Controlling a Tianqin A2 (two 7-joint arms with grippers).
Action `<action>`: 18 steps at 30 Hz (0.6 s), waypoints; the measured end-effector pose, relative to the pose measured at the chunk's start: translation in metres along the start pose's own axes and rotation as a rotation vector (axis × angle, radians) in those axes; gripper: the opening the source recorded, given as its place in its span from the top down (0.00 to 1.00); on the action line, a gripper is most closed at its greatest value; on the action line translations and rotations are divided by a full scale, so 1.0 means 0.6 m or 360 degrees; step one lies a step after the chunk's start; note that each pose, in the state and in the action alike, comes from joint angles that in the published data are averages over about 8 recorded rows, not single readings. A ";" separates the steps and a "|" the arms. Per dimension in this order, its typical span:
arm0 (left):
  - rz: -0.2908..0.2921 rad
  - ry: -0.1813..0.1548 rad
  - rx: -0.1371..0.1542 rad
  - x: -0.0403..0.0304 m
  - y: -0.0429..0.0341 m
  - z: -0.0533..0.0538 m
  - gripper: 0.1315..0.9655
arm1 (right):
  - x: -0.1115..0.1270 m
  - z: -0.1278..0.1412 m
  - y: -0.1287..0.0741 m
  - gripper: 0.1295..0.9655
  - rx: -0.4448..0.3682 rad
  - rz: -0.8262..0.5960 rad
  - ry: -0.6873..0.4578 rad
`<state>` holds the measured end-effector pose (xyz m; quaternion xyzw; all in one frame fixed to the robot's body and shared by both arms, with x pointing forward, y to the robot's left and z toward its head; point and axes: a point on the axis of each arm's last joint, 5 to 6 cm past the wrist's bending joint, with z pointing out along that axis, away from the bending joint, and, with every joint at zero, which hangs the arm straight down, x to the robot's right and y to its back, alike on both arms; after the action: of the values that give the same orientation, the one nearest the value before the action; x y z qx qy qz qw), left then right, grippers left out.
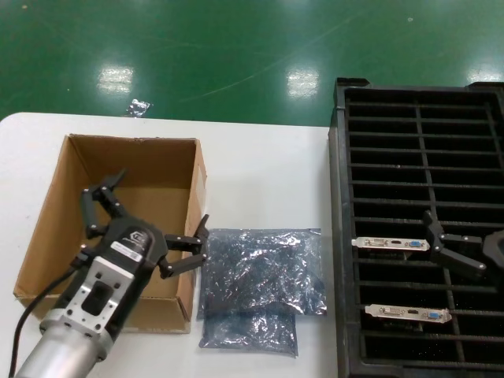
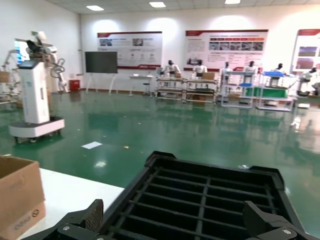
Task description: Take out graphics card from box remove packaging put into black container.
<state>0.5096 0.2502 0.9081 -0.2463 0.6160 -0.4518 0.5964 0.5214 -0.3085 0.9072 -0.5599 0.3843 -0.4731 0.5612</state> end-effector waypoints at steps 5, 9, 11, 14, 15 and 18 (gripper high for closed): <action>-0.0146 -0.0050 -0.0041 0.001 0.018 -0.005 0.00 | -0.011 -0.002 0.016 0.00 -0.0010 0.0008 0.0071; -0.0262 -0.0094 -0.0078 0.001 0.033 -0.010 0.00 | -0.020 -0.004 0.029 0.00 -0.0024 0.0014 0.0128; -0.0320 -0.0117 -0.0098 0.002 0.040 -0.013 0.00 | -0.024 -0.005 0.035 0.00 -0.0032 0.0016 0.0157; -0.0405 -0.0153 -0.0129 0.002 0.052 -0.017 0.00 | -0.031 -0.007 0.045 0.00 -0.0046 0.0020 0.0199; -0.0433 -0.0165 -0.0140 0.002 0.056 -0.018 0.00 | -0.034 -0.008 0.048 0.00 -0.0052 0.0020 0.0213; -0.0517 -0.0203 -0.0174 0.003 0.067 -0.023 0.00 | -0.041 -0.010 0.057 0.00 -0.0069 0.0023 0.0256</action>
<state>0.5057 0.2712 0.8713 -0.4027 0.5527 -0.4915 0.5393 0.5128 -0.2890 0.8702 -0.5295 0.4423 -0.5040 0.5196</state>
